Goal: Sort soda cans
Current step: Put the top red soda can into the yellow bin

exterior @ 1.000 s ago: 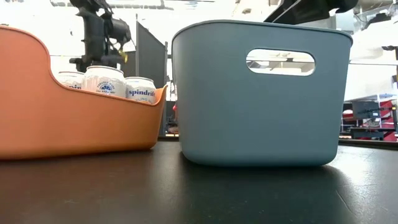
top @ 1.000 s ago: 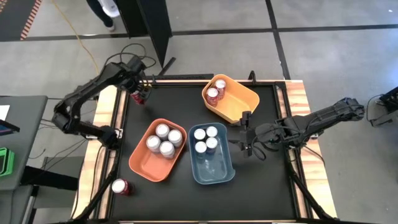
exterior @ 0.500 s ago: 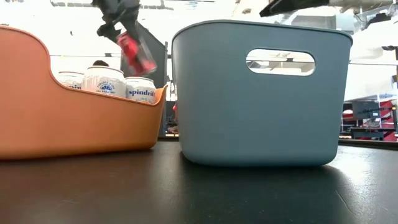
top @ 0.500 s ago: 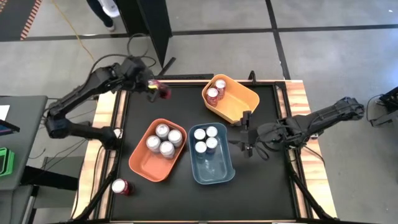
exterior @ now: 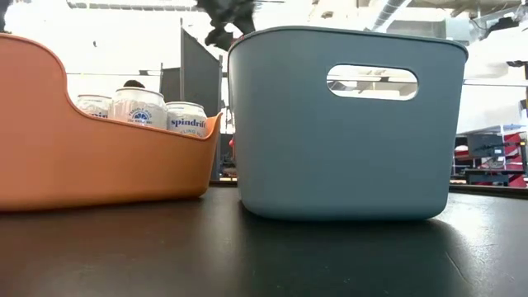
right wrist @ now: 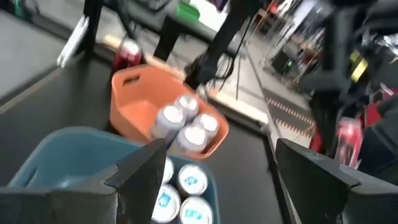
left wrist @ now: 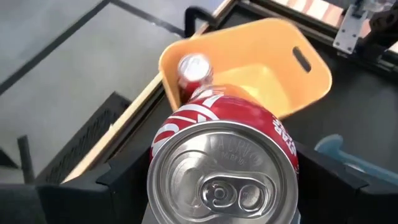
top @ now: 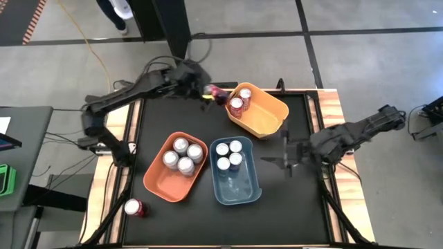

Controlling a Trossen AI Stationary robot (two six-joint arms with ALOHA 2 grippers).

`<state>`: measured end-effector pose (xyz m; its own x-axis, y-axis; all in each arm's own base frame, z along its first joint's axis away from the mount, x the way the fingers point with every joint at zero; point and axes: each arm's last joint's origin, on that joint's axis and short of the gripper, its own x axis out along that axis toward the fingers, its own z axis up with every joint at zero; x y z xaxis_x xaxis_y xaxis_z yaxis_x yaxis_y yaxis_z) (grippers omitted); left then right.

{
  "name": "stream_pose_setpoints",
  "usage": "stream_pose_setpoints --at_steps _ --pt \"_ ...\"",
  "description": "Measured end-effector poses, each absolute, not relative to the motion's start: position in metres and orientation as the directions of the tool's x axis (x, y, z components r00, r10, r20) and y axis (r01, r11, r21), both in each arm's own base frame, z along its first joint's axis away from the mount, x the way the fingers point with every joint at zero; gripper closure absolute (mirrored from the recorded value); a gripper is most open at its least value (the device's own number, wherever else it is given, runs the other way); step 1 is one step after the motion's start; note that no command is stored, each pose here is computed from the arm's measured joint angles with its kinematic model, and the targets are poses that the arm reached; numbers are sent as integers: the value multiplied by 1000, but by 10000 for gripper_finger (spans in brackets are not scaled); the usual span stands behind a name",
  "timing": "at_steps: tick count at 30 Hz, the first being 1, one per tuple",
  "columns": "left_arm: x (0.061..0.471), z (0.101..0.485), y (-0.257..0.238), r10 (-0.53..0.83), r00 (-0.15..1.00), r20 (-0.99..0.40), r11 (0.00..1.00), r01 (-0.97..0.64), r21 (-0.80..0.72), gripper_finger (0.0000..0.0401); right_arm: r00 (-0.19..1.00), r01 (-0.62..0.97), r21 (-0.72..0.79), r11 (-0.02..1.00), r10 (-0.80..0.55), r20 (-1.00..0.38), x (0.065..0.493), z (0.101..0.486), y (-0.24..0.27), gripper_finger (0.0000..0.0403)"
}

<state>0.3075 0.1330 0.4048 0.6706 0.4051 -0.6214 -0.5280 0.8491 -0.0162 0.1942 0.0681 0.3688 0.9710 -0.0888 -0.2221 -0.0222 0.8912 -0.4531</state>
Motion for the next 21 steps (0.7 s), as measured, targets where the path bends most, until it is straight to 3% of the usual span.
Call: stream_pose_setpoints --at_steps 10,21 --pt "386 397 130 347 702 -621 894 -448 -8 97 997 55 -309 949 -67 -28 136 408 45 80" --pt "425 392 123 320 733 -600 916 -402 -2 97 997 77 -268 960 -69 41 97 416 28 80"
